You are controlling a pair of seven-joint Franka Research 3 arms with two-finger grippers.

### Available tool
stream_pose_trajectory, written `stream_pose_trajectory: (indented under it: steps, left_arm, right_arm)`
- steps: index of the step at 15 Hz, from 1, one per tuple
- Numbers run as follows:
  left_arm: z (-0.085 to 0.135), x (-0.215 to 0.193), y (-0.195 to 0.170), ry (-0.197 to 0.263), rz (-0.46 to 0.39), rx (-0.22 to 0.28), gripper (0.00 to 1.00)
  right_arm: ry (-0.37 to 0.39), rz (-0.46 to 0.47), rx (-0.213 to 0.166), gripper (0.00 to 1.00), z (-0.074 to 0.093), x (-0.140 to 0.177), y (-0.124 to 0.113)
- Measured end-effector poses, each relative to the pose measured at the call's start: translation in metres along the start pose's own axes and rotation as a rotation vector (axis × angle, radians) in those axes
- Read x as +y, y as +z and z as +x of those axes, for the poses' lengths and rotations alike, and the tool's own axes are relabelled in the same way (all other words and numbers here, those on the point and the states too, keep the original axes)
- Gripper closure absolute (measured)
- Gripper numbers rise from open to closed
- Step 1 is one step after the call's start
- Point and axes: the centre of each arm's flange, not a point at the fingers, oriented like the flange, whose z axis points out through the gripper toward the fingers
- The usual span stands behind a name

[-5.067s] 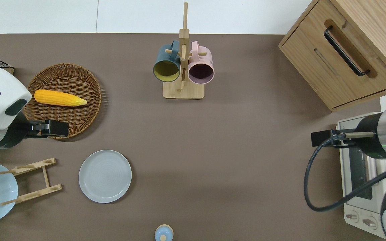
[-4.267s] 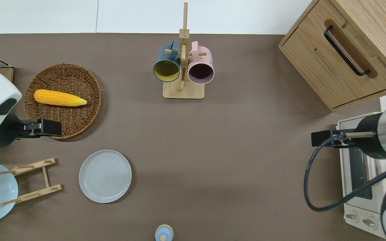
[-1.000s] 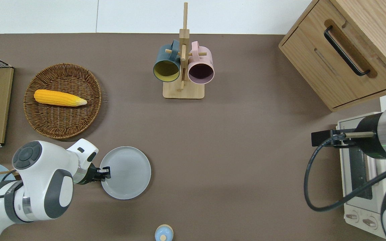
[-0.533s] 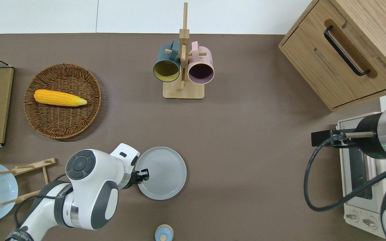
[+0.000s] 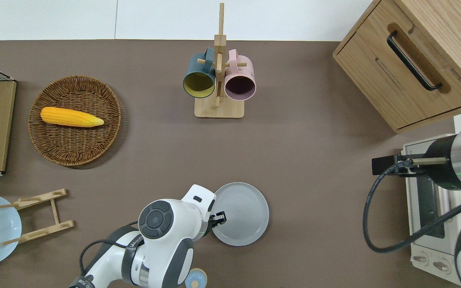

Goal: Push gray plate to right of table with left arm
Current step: 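Push the gray plate across the table away from the basket with the left gripper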

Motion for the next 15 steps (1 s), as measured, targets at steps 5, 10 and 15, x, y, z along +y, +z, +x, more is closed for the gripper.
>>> stream_pose_trajectory:
  steps: [5,10,15]
  left_arm:
    - [-0.016,0.037,0.014,-0.002,-0.037,-0.011,0.92]
    - [-0.024,0.067,0.026,-0.011,-0.093,-0.018,0.92]
    - [-0.022,0.078,0.029,-0.058,-0.112,-0.030,0.88]
  right_arm:
    - [0.000,0.000,0.000,0.00,0.000,0.000,0.000]
    - [0.000,0.000,0.000,0.00,0.000,0.000,0.000]
    - [0.000,0.000,0.000,0.00,0.000,0.000,0.000]
